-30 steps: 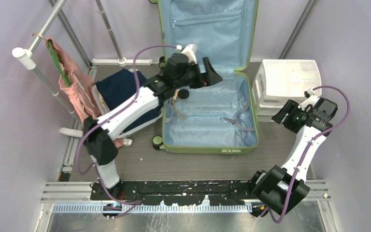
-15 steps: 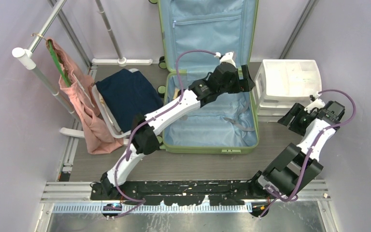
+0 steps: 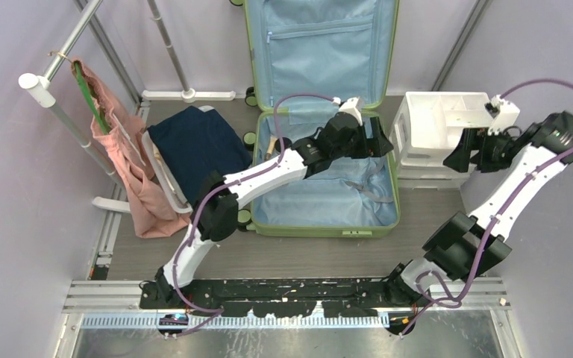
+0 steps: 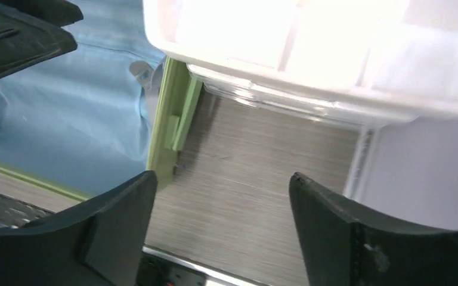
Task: Open, take out, and arrange the luggage
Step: Pick up the storage box at the center of the board.
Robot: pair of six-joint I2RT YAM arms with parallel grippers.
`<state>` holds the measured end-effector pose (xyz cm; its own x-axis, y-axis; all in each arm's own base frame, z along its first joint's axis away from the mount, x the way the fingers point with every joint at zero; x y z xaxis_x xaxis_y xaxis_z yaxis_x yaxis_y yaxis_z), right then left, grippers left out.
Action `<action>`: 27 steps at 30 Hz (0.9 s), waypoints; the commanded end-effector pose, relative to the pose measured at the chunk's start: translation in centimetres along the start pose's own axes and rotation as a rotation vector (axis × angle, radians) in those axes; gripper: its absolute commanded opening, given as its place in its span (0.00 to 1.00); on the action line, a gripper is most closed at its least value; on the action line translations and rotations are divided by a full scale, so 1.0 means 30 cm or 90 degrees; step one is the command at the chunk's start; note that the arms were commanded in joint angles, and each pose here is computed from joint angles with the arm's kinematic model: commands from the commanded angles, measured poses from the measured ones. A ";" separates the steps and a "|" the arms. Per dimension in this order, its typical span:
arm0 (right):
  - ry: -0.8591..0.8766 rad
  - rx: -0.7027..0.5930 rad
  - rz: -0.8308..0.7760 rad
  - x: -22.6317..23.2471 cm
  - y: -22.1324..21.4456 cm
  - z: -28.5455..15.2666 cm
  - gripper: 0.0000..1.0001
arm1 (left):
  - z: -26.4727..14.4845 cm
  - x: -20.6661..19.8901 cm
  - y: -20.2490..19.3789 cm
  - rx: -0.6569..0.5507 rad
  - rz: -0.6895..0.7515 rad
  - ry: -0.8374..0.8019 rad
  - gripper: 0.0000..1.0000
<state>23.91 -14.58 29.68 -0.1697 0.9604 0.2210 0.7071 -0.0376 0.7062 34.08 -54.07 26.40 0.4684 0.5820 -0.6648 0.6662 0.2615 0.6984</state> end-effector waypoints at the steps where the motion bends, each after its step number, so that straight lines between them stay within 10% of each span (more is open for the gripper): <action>1: 0.089 0.049 -0.146 0.142 0.026 -0.086 0.94 | -0.196 -0.148 0.209 -0.100 0.036 -0.145 0.84; 10: 0.109 0.137 -0.540 0.081 0.132 0.010 1.00 | -0.435 -0.009 0.213 -0.131 0.127 -0.136 0.85; 14: 0.102 0.149 -0.558 0.057 0.162 0.029 0.93 | -0.493 0.072 0.202 -0.132 0.108 -0.135 0.85; 18: 0.118 0.160 -0.574 0.037 0.168 0.066 0.65 | -0.528 0.151 0.175 -0.120 0.095 -0.125 0.85; 27: 0.216 0.163 -0.660 0.134 0.180 0.190 0.65 | -0.551 0.214 0.158 -0.090 0.082 -0.119 0.84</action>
<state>32.39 -12.39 30.93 -0.8429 0.4515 -0.2925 0.2710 0.8260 0.4942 31.12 -36.50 25.84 0.5842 0.5473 -0.5993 0.5659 0.2546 0.7842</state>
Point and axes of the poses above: each gripper's point midway between its finger pads, its own z axis out along the fingers, its own x axis along the line the jaws close on, y = z × x, the point moved 4 cm from there along -z, back along the fingers, and after that the axes turned 2 degrees about z, right-handed, at the moved point
